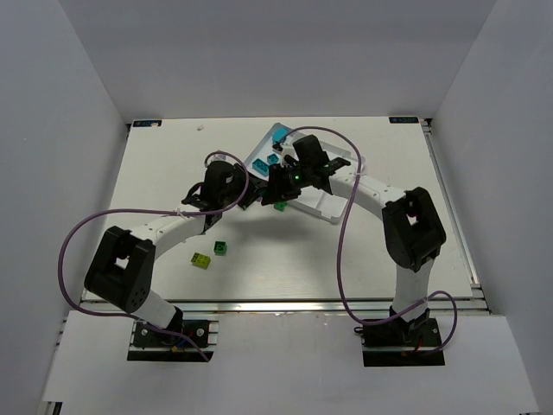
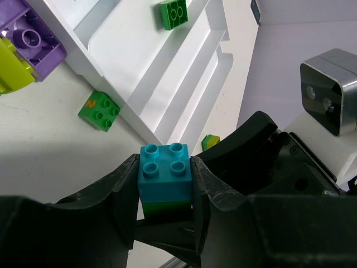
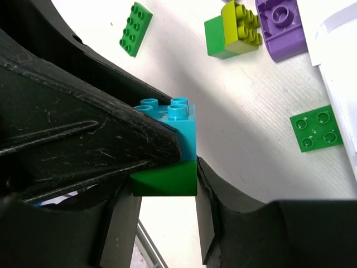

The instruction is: Sort the legos into containers by color

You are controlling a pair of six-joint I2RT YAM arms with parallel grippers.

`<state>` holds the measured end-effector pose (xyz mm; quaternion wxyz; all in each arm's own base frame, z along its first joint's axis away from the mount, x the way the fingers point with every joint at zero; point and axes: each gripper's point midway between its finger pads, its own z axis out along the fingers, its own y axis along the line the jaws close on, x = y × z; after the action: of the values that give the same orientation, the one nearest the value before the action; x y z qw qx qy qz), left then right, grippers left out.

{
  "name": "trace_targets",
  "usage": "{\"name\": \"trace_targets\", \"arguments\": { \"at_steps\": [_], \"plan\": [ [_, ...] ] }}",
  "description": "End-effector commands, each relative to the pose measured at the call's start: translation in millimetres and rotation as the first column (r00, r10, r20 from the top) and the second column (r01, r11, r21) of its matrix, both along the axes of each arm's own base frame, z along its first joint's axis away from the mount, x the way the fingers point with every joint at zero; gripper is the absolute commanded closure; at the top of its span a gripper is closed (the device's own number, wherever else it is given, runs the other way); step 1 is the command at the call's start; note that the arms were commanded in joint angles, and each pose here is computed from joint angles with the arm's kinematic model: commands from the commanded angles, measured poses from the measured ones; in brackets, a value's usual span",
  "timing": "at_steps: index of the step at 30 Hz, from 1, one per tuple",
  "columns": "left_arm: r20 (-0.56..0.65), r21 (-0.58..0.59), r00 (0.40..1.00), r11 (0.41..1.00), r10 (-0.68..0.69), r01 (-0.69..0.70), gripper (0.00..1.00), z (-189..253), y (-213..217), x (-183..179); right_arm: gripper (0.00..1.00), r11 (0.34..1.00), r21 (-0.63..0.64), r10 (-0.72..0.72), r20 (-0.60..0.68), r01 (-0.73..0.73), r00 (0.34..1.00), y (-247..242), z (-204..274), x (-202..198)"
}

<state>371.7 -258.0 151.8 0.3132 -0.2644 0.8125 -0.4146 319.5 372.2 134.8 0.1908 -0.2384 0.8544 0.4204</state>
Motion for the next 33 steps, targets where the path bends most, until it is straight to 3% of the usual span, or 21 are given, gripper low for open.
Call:
{"name": "trace_targets", "arguments": {
  "at_steps": [1, 7, 11, 17, 31, 33],
  "plan": [
    [0.008, -0.065, 0.994, 0.992, -0.105, 0.105, 1.0, 13.0, -22.8, -16.9, 0.56, 0.99, 0.137, -0.062, 0.142, 0.042, 0.988, 13.6, 47.6, 24.1],
    [0.009, -0.081, 0.994, 0.991, -0.107, 0.107, 1.0, 13.6, -24.8, -16.4, 0.56, 0.984, 0.169, -0.095, 0.188, 0.063, 0.978, 12.7, 57.7, 31.8],
    [0.01, -0.102, 0.994, 0.989, -0.105, 0.105, 1.0, 15.9, -26.0, -16.7, 0.46, 0.978, 0.192, -0.119, 0.216, 0.078, 0.969, 9.6, 64.0, 38.8],
    [0.014, -0.109, 0.994, 0.988, -0.106, 0.106, 1.0, 18.5, -27.2, -15.7, 0.39, 0.977, 0.193, -0.138, 0.255, 0.09, 0.957, 6.4, 67.3, 44.4],
    [0.007, -0.118, 0.995, 0.988, -0.096, 0.096, 1.0, 16.4, -26.1, -15.8, 0.59, 0.973, 0.228, -0.133, 0.406, 0.041, 0.904, 0.2, 85.0, 45.0],
    [0.004, -0.116, 0.996, 0.989, -0.088, 0.088, 1.0, 16.0, -24.8, -14.6, 0.68, 0.974, 0.227, -0.117, 0.428, 0.018, 0.896, -1.4, 86.0, 41.0]
  ]
}}
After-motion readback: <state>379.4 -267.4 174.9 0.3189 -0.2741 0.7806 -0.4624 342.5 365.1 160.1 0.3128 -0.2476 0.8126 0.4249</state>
